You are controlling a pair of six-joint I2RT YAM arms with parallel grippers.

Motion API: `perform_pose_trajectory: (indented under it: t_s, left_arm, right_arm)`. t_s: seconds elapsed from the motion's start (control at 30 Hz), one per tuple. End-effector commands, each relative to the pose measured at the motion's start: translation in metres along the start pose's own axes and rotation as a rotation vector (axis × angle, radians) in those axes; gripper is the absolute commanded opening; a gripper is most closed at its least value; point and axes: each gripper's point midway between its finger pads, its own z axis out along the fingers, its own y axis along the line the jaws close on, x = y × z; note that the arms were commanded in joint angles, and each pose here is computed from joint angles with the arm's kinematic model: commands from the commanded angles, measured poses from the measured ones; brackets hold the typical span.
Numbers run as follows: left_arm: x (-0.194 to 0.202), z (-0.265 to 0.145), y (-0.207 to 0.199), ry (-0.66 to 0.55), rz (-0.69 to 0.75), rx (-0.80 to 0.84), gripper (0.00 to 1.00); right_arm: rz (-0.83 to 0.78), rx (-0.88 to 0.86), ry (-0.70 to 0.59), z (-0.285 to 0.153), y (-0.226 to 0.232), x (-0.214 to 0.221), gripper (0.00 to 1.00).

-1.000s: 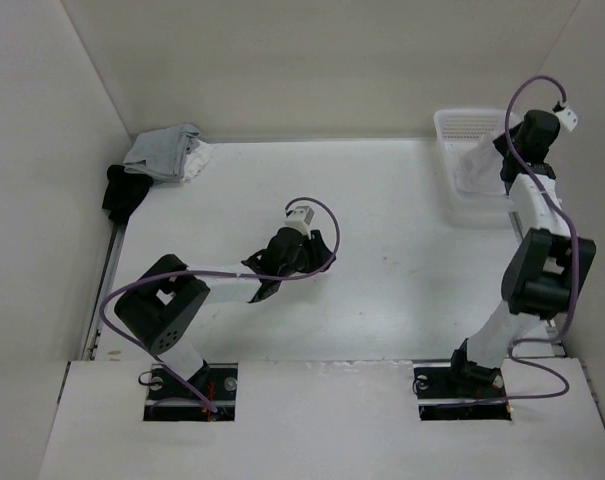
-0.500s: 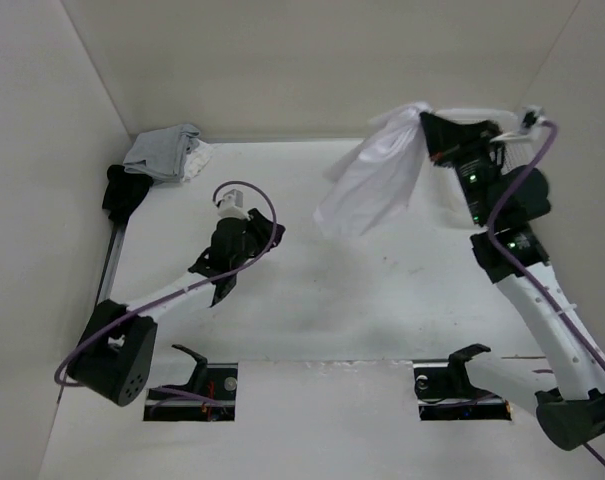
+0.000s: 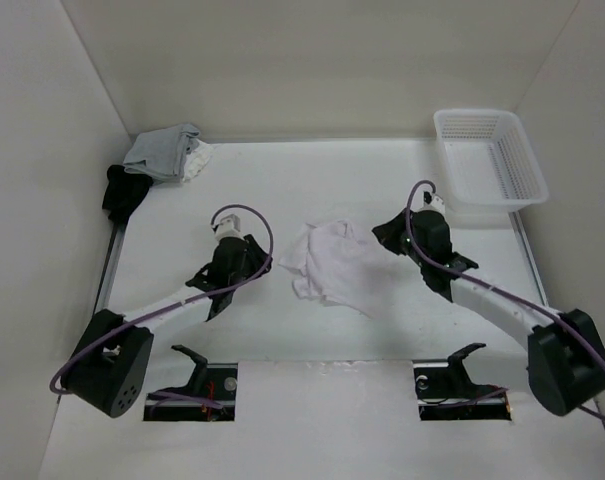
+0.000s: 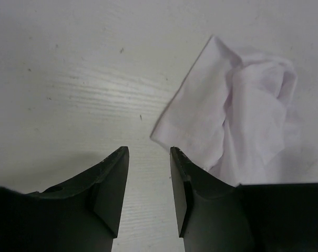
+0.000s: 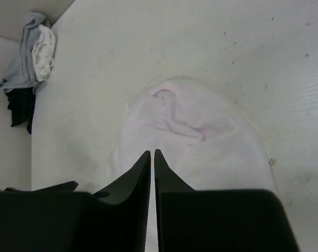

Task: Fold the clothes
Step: Flatten the tank top out

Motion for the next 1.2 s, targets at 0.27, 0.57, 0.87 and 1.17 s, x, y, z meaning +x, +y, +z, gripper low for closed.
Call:
perform_pose_trajectory:
  t_s: [0.27, 0.57, 0.87, 1.17]
  left_arm:
    - [0.071, -0.010, -0.100, 0.113, 0.277, 0.162, 0.35]
    - [0.079, 0.004, -0.059, 0.136, 0.336, -0.009, 0.40]
    - [0.101, 0.008, -0.058, 0.214, 0.342, 0.010, 0.43]
    - [0.093, 0.011, -0.076, 0.189, 0.313, 0.071, 0.24]
  right_arm:
    - [-0.083, 0.349, 0.103, -0.085, -0.094, 0.090, 0.34]
    - [-0.100, 0.413, 0.147, -0.094, -0.097, 0.108, 0.42]
    - [-0.087, 0.411, 0.247, -0.110, -0.096, 0.144, 0.42]
    - [-0.001, 0.290, 0.303, -0.088, -0.073, 0.163, 0.36]
